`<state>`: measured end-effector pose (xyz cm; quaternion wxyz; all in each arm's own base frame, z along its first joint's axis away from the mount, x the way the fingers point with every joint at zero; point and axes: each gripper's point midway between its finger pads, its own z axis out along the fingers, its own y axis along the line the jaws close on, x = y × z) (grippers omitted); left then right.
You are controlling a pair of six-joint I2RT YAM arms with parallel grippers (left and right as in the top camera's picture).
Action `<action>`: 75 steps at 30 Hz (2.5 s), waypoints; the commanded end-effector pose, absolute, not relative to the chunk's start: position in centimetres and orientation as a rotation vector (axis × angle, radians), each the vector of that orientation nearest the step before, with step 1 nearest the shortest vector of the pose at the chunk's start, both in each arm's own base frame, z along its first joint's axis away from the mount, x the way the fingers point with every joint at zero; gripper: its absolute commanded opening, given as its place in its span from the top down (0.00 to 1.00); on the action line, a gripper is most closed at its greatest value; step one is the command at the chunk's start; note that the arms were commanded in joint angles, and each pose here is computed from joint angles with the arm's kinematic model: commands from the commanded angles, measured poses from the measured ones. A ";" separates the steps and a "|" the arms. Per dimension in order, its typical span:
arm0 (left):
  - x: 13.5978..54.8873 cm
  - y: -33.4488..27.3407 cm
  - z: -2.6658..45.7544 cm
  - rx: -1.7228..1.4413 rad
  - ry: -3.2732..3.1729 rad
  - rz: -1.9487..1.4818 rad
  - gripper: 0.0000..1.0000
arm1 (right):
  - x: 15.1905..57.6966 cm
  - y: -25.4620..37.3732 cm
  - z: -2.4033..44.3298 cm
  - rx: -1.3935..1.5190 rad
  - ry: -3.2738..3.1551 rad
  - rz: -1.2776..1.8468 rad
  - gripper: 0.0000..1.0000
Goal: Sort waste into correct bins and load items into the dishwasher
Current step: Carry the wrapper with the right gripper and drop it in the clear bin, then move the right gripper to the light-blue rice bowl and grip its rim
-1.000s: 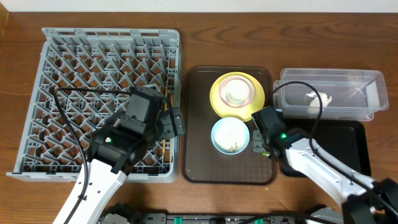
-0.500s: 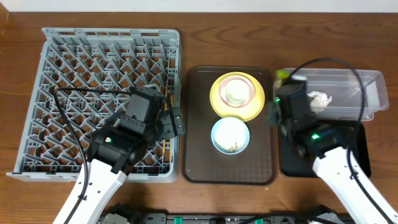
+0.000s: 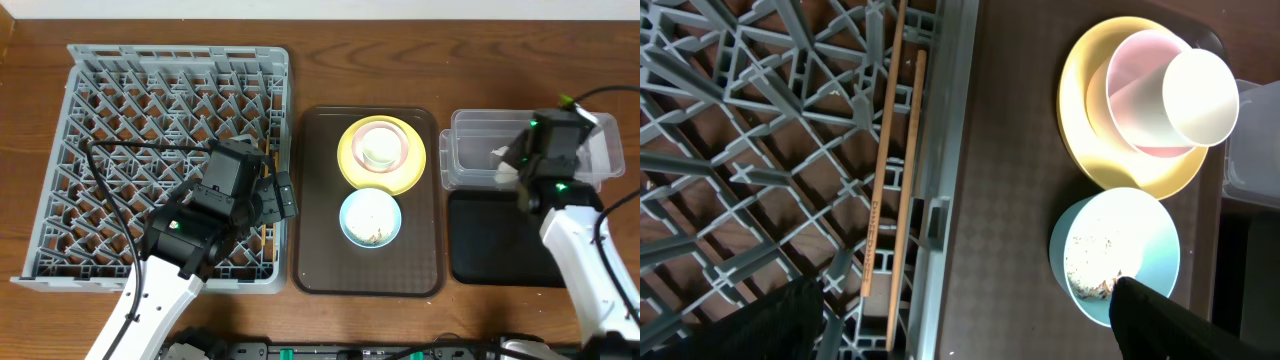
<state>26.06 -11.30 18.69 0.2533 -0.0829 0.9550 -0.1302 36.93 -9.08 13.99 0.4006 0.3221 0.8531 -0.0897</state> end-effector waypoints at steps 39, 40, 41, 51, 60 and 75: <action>26.2 -11.0 18.9 -0.237 2.588 -0.339 0.08 | 22.6 -7.0 29.1 0.675 1.856 -0.008 0.01; 26.2 -11.0 18.9 -0.236 2.588 -0.339 0.07 | 22.5 -6.9 28.8 0.678 1.867 -0.010 0.01; 26.2 -11.0 18.9 -0.237 2.588 -0.339 0.08 | 22.4 -6.9 28.6 0.680 1.875 -0.012 0.01; 26.2 -11.0 18.9 -0.237 2.588 -0.339 0.07 | 23.3 3.7 27.1 0.109 2.081 0.499 0.21; 26.2 -11.0 18.9 -0.237 2.588 -0.339 0.07 | 25.1 9.3 18.8 -0.107 2.469 0.670 0.49; 26.2 -11.0 18.9 -0.237 2.588 -0.339 0.07 | 26.2 17.8 7.8 -0.451 2.706 0.189 0.99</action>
